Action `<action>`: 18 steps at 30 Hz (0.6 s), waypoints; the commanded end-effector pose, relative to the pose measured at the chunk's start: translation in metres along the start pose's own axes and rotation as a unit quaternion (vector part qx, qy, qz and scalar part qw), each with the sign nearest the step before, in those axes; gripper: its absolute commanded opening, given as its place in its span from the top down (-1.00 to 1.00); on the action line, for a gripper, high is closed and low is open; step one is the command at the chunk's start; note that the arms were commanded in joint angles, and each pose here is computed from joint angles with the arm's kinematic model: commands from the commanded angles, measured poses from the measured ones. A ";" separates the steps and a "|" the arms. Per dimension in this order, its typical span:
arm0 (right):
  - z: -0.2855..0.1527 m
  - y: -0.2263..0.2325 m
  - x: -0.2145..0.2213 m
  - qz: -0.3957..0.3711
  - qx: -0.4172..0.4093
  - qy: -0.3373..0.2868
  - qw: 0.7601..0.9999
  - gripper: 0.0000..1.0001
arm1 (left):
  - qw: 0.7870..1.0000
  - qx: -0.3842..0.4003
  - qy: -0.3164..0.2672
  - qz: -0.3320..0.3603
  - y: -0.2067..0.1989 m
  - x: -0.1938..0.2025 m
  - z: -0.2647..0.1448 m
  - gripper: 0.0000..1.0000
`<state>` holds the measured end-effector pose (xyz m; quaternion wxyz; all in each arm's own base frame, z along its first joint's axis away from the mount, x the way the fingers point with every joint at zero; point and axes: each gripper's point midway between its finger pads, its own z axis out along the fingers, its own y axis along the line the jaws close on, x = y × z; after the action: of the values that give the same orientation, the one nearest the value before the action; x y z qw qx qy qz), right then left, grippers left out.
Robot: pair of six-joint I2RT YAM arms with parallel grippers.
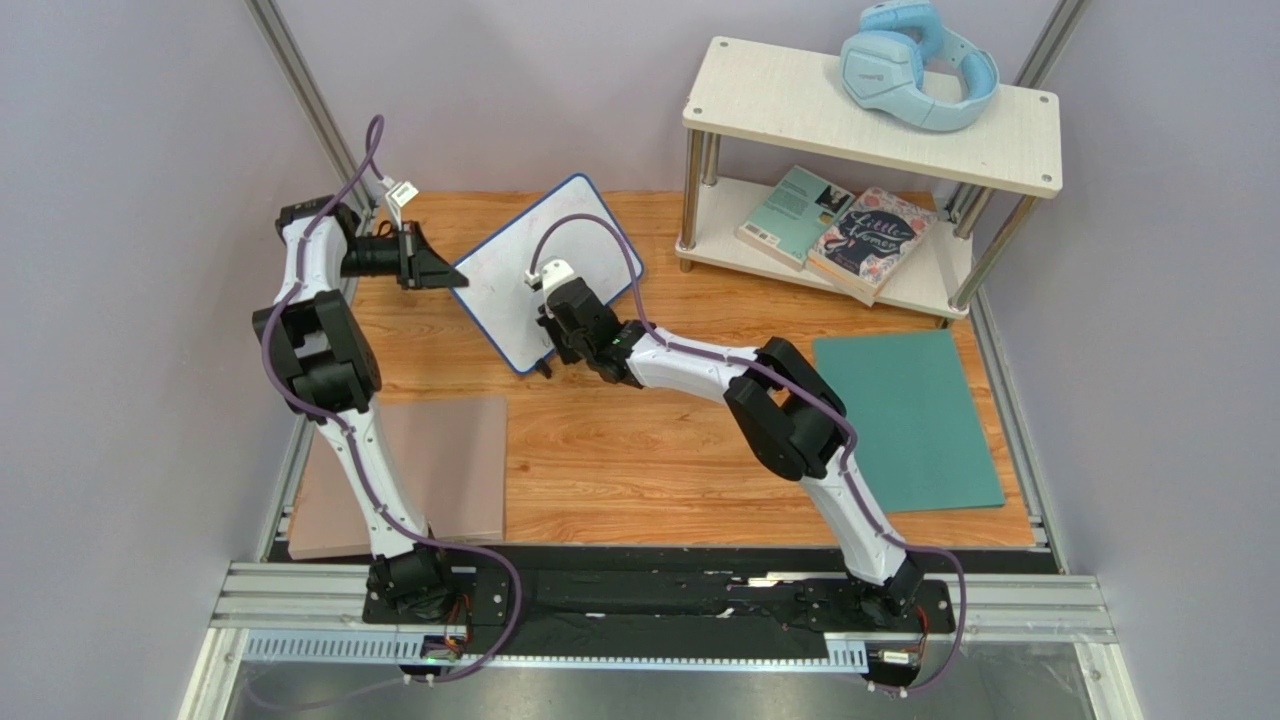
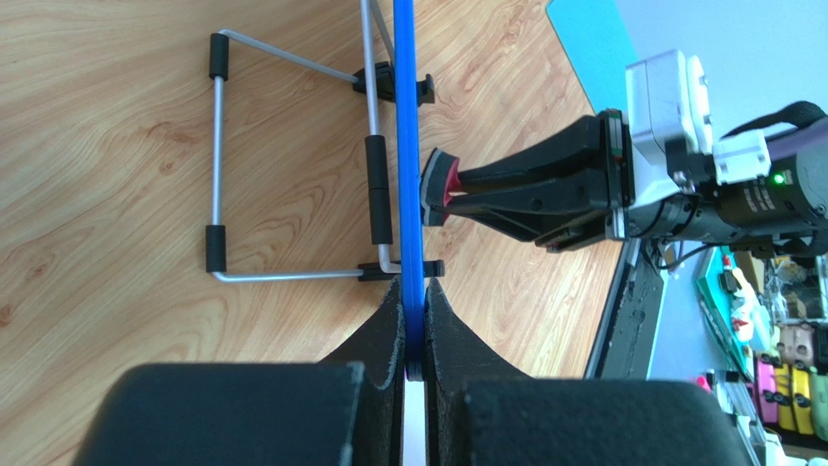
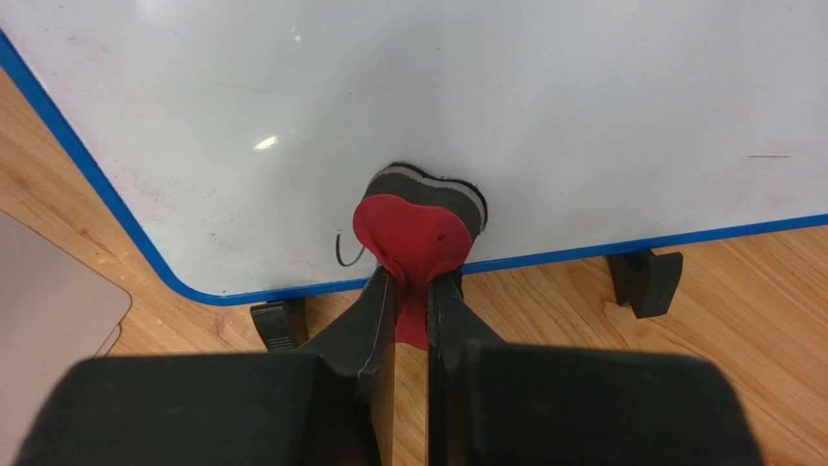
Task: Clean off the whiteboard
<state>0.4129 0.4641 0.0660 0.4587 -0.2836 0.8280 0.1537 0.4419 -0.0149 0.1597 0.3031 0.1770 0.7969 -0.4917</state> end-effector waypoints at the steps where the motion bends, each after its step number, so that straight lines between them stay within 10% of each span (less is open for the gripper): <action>1: 0.000 0.028 -0.019 -0.010 -0.031 -0.028 0.999 1.00 | 0.987 0.043 0.085 -0.129 -0.048 0.046 0.007 1.00; 18: 0.014 0.049 -0.062 0.007 -0.070 -0.112 0.991 1.00 | 0.987 0.040 0.086 -0.130 -0.048 0.046 0.007 1.00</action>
<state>0.4131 0.4776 0.0712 0.4679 -0.2970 0.8173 0.1576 0.4418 -0.0126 0.1591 0.3042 0.1755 0.7975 -0.4905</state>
